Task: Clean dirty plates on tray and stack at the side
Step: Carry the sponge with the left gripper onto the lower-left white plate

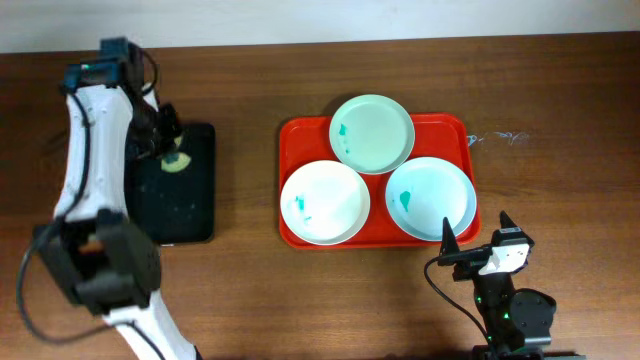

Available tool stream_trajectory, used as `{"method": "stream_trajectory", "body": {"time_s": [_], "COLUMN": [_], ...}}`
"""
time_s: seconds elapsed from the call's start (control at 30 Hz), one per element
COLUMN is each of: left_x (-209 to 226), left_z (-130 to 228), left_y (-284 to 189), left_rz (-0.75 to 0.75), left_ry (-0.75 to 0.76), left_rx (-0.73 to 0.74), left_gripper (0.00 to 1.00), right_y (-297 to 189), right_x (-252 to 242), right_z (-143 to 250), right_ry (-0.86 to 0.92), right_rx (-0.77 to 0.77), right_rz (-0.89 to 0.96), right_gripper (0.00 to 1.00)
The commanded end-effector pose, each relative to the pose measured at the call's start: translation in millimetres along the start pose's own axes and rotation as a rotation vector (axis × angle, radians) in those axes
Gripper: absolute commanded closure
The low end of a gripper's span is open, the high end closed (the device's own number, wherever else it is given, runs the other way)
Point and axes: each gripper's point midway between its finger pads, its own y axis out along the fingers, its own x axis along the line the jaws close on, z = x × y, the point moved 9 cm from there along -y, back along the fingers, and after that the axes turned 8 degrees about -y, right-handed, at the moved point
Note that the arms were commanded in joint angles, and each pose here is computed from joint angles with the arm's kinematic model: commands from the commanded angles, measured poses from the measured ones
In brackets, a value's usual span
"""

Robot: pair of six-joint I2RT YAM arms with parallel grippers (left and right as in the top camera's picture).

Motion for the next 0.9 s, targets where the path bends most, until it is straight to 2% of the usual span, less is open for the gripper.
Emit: {"method": "stream_trajectory", "body": {"time_s": [0.0, 0.13, 0.23, 0.33, 0.43, 0.47, 0.5, 0.53, 0.57, 0.63, 0.67, 0.77, 0.83, 0.87], "left_x": [-53.4, -116.0, -163.1, -179.6, -181.7, -182.8, -184.6, -185.9, -185.8, -185.9, -185.5, -171.3, -144.1, -129.7], "left_z": [53.0, 108.7, 173.2, 215.9, 225.4, 223.7, 222.8, 222.1, 220.0, 206.2, 199.8, 166.3, 147.4, 141.7], "left_y": [-38.7, 12.1, 74.5, 115.7, 135.5, 135.7, 135.4, 135.1, 134.4, 116.4, 105.8, 38.2, -10.0, -24.9], "left_rz": [0.151, 0.145, 0.184, 0.167, 0.113, 0.114, 0.124, 0.132, 0.134, 0.157, 0.17, 0.248, 0.279, 0.275], "left_ry": [0.234, 0.351, 0.375, 0.37, 0.313, 0.313, 0.313, 0.312, 0.308, 0.275, 0.26, 0.204, 0.195, 0.205], "left_rx": [0.038, 0.105, 0.112, 0.039, -0.054, -0.075, -0.084, -0.089, -0.092, -0.09, -0.093, -0.134, -0.199, -0.229], "left_gripper": [1.0, 1.0, 1.0, 1.0, 0.99, 0.84, 0.58, 0.44, 0.43, 0.3, 0.27, 0.2, 0.02, 0.01], "right_y": [0.2, 0.2, 0.2, 0.2, 0.2, 0.2, 0.2, 0.2, 0.2, 0.2, 0.2, 0.2, 0.2, 0.2], "right_x": [1.1, 1.1, 1.1, 1.1, 1.1, 1.1, 1.1, 1.1, 1.1, 1.1, 1.1, 1.1, 1.1, 1.1], "right_z": [2.3, 2.3, 2.3, 2.4, 2.4, 2.3, 2.3, 2.3, 2.3, 2.3, 2.3, 2.4, 2.3, 2.3], "right_ry": [-0.006, -0.006, -0.007, -0.006, -0.007, -0.007, -0.006, -0.006, -0.006, -0.006, -0.007, -0.006, -0.007, -0.006], "right_rx": [0.003, 0.003, 0.003, 0.003, 0.003, 0.003, 0.003, 0.003, 0.003, 0.003, 0.003, 0.003, 0.003, 0.003], "right_rz": [-0.003, -0.003, -0.003, -0.003, -0.003, -0.003, -0.003, -0.003, -0.003, -0.003, -0.003, -0.003, -0.003, -0.003], "right_gripper": [0.01, 0.02, 0.02, 0.01, 0.02, 0.02, 0.01, 0.01, 0.01, 0.02, 0.01, 0.02, 0.01, 0.02]}}
